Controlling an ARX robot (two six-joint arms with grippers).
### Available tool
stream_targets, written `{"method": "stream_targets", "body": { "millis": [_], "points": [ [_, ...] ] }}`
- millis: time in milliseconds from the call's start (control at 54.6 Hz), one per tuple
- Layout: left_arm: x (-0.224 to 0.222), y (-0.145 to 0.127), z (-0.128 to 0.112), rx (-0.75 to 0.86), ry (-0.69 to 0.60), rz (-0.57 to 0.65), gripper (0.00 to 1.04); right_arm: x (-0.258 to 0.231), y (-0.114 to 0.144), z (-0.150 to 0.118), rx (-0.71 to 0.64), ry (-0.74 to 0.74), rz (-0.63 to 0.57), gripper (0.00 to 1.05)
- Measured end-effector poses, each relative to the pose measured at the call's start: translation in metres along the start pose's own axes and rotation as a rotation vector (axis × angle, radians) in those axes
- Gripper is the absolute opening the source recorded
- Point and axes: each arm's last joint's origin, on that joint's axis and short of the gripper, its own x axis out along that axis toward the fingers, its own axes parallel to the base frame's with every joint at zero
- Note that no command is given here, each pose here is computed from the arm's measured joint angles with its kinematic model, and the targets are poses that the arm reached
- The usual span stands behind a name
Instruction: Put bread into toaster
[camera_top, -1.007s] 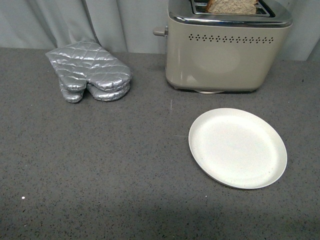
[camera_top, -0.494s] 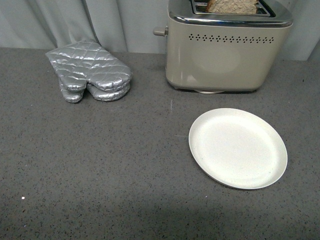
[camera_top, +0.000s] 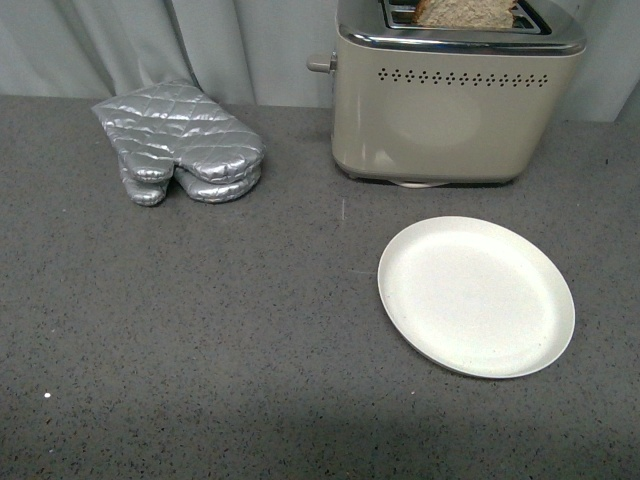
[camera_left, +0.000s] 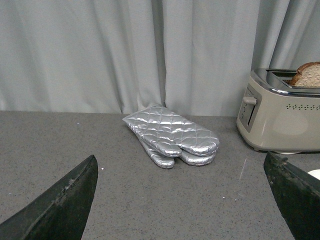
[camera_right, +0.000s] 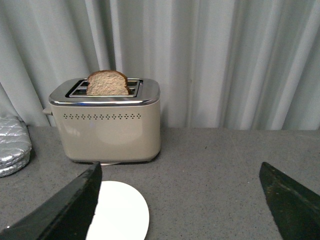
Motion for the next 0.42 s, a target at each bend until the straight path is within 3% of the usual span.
{"method": "stream_targets", "body": {
  "millis": [421],
  "points": [
    [0.0,0.0,0.0,0.0,0.0,0.0,0.98,0.0,0.0,0.0,-0.001,0.0,0.0,0.95]
  ]
}}
